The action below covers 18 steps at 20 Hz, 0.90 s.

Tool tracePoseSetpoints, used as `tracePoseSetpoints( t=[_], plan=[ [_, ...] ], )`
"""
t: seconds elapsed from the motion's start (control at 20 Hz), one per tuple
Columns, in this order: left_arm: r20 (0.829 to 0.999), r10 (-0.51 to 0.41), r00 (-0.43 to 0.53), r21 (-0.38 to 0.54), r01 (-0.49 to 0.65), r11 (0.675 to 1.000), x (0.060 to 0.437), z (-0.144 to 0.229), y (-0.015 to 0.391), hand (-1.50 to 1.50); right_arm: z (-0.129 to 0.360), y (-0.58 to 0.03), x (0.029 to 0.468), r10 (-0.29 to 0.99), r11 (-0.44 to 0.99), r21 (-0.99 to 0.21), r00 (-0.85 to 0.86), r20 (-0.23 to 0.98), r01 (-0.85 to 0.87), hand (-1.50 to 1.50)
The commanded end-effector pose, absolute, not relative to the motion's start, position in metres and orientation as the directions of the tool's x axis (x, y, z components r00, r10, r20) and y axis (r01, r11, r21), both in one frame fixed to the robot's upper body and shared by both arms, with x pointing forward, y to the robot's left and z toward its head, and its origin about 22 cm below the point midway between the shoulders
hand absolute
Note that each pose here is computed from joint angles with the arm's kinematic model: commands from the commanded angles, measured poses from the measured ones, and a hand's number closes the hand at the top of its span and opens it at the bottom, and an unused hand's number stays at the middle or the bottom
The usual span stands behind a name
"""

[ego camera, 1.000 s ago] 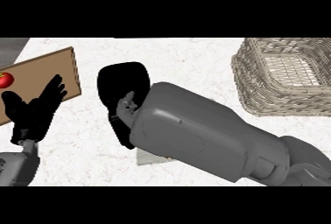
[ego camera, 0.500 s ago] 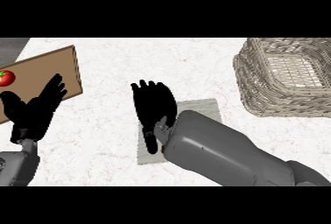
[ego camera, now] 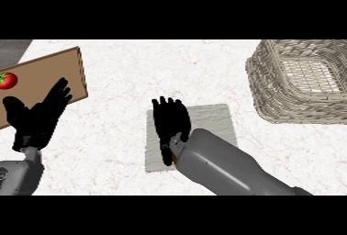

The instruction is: Pick the sweet potato from the placemat and place it in the basket

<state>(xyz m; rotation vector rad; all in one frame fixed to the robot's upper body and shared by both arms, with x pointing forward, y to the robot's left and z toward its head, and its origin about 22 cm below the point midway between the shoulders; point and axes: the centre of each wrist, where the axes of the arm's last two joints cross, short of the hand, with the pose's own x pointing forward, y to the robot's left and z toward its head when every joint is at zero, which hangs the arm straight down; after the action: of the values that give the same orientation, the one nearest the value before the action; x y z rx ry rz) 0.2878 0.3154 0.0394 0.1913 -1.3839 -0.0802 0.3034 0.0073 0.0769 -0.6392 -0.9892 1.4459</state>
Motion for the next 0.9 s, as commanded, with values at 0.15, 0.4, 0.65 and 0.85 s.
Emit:
tracePoseSetpoints(
  t=[0.15, 0.4, 0.65, 0.85],
  plan=[
    [0.97, -0.165, 0.177, 0.179, -0.066, 0.982, 0.275, 0.034, 0.304, 0.0, 0.069, -0.015, 0.317, 0.989, 0.012, -0.829, -0.118, 0.094, -0.559, -1.5],
    [0.969, -0.171, 0.179, 0.185, -0.064, 0.981, 0.293, 0.047, 0.328, 0.0, 0.073, -0.009, 0.302, 0.984, 0.029, -0.844, -0.134, 0.119, -0.536, -1.5],
    [0.968, -0.167, 0.185, 0.181, -0.061, 0.982, 0.29, 0.042, 0.327, 0.0, 0.067, -0.013, 0.295, 0.978, 0.055, -0.828, -0.139, 0.158, -0.558, -1.5],
    [0.971, -0.161, 0.178, 0.174, -0.063, 0.983, 0.313, 0.041, 0.318, 0.0, 0.067, -0.016, 0.302, 0.963, 0.048, -0.807, -0.185, 0.193, -0.589, -1.5]
  ],
)
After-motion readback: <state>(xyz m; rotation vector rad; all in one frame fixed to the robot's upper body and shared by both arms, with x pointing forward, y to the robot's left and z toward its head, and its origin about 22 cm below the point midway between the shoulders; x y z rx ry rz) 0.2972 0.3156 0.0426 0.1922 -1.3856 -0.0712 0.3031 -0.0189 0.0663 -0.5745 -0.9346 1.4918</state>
